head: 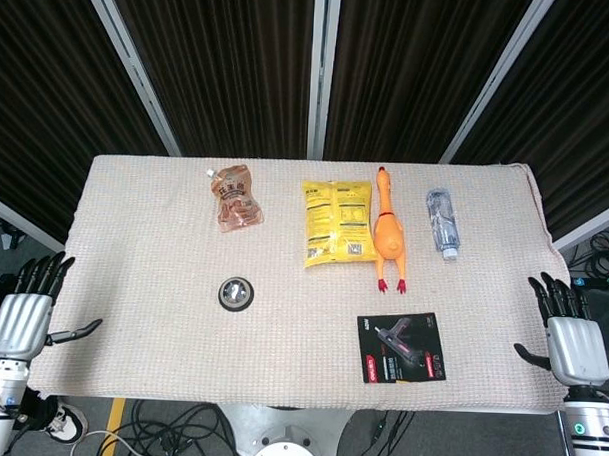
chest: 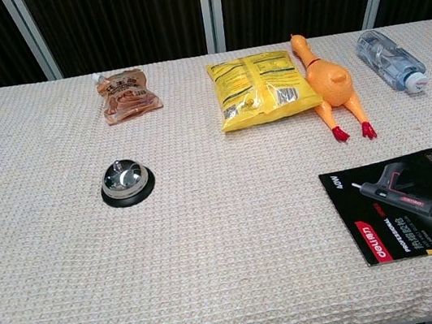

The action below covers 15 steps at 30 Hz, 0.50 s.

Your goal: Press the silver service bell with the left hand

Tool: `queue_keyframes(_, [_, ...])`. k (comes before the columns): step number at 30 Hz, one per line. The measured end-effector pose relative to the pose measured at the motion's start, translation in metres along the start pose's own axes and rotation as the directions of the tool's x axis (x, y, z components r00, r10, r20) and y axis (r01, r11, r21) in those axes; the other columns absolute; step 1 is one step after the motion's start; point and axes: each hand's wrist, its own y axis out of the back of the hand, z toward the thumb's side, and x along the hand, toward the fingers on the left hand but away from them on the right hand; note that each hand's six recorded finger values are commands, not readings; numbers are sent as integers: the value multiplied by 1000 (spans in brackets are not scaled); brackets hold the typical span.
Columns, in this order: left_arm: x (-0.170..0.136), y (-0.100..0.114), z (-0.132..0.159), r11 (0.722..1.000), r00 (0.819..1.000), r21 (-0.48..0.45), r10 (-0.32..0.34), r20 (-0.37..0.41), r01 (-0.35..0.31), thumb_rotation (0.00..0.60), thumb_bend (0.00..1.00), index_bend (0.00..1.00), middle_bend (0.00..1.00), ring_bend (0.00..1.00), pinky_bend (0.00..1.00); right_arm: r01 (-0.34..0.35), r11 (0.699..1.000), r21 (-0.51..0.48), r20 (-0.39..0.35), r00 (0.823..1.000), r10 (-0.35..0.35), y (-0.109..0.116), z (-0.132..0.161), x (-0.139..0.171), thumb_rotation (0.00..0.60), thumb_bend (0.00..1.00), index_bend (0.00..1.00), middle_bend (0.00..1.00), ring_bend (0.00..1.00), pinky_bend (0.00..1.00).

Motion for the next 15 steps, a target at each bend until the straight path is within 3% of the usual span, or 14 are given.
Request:
queue_keyframes(4, [1, 3, 1, 1000, 1000, -1, 5, 1, -5, 134, 0, 28, 0, 0, 0, -19, 1000, -18, 6, 1000, 20, 2, 1, 0, 600, 39, 0, 0, 0, 0])
queue_keyframes(10, [2, 4, 4, 1000, 1000, -28, 10, 13, -9, 145, 0, 28, 0, 0, 0, 5, 999, -46, -17, 1000, -6, 7, 5, -2, 600, 0, 0, 0, 0, 0])
queue_keyframes(15, [3, 4, 9, 998, 999, -67, 4, 44, -1, 81, 0, 35, 0, 0, 0, 2, 998, -58, -19, 1000, -3, 5, 5, -3, 600, 0, 0, 0, 0, 0])
